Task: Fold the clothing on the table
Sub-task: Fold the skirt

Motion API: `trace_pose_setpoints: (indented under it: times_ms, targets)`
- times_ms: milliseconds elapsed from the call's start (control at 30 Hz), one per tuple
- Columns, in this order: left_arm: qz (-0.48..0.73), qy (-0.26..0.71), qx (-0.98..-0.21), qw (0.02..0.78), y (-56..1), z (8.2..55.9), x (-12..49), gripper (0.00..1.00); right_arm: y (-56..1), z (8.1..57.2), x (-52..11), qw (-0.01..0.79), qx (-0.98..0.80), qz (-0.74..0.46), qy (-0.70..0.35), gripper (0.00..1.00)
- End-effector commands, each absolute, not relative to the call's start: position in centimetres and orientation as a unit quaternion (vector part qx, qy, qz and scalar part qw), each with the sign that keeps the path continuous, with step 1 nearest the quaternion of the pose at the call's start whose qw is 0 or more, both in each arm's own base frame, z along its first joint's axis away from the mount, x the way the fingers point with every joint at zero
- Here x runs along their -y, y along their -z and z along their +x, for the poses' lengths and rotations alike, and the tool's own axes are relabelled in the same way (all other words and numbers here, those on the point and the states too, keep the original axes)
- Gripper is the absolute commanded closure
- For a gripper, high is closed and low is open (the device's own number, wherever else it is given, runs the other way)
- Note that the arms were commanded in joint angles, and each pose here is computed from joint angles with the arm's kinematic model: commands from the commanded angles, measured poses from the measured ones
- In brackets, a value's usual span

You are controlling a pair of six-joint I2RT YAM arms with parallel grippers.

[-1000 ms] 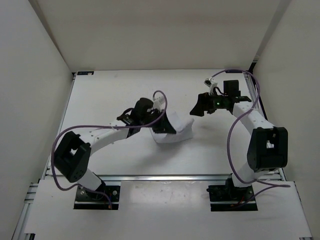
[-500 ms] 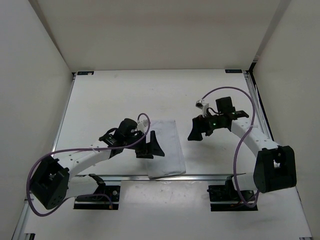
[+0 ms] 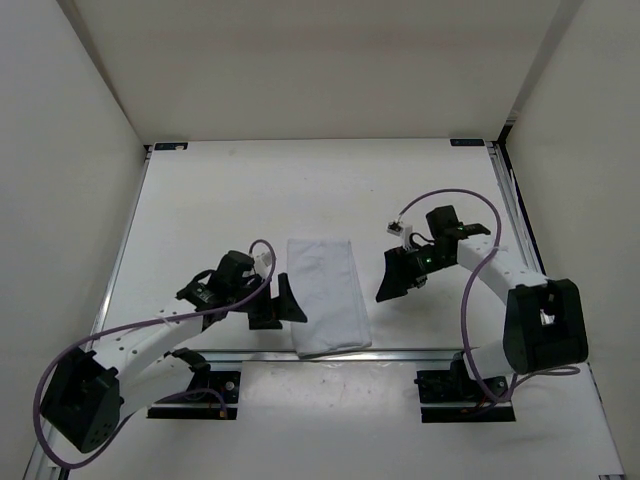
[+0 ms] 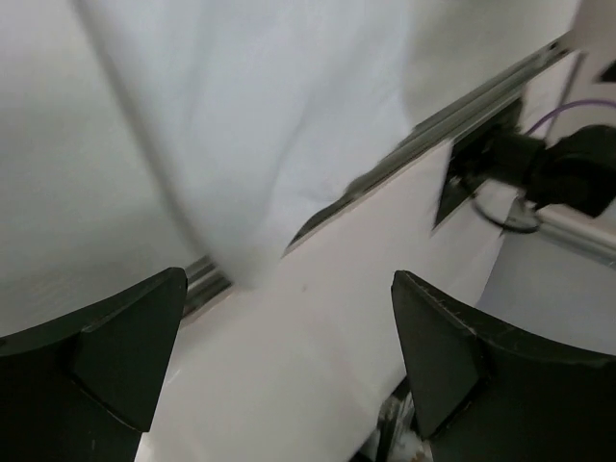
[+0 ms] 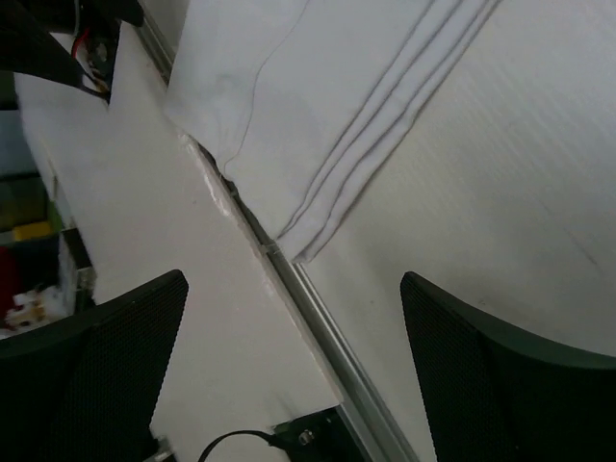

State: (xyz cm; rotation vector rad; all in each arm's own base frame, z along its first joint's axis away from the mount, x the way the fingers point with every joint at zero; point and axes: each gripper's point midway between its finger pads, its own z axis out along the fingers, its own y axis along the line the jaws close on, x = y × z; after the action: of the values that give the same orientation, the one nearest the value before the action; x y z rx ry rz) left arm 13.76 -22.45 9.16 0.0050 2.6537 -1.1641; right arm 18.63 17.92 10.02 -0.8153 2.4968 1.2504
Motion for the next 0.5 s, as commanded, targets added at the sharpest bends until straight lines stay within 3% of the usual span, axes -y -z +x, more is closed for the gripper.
trace_pose_setpoints:
  times_ms: [0,133,333,467]
  targets:
    - [0.001,0.375,-0.927,0.026,-6.1,9.8,20.9,0.01,-9.5,16.8,-17.7,0.031,-0.86,-0.225,-0.457,0.04]
    - [-0.015,0.403,-0.915,0.015,-6.5,9.6,21.3,0.02,-8.4,16.7,-17.2,-0.011,-0.877,-0.197,-0.438,0.18]
    - [-0.056,0.417,-0.907,0.021,-5.0,10.2,21.8,0.01,-7.7,14.3,-19.5,-0.06,-0.885,-0.202,-0.414,0.22]
    - [-0.062,0.404,-0.912,0.023,-4.2,10.8,22.9,0.02,-6.1,13.3,-18.9,-0.091,-0.897,-0.15,-0.406,0.32]
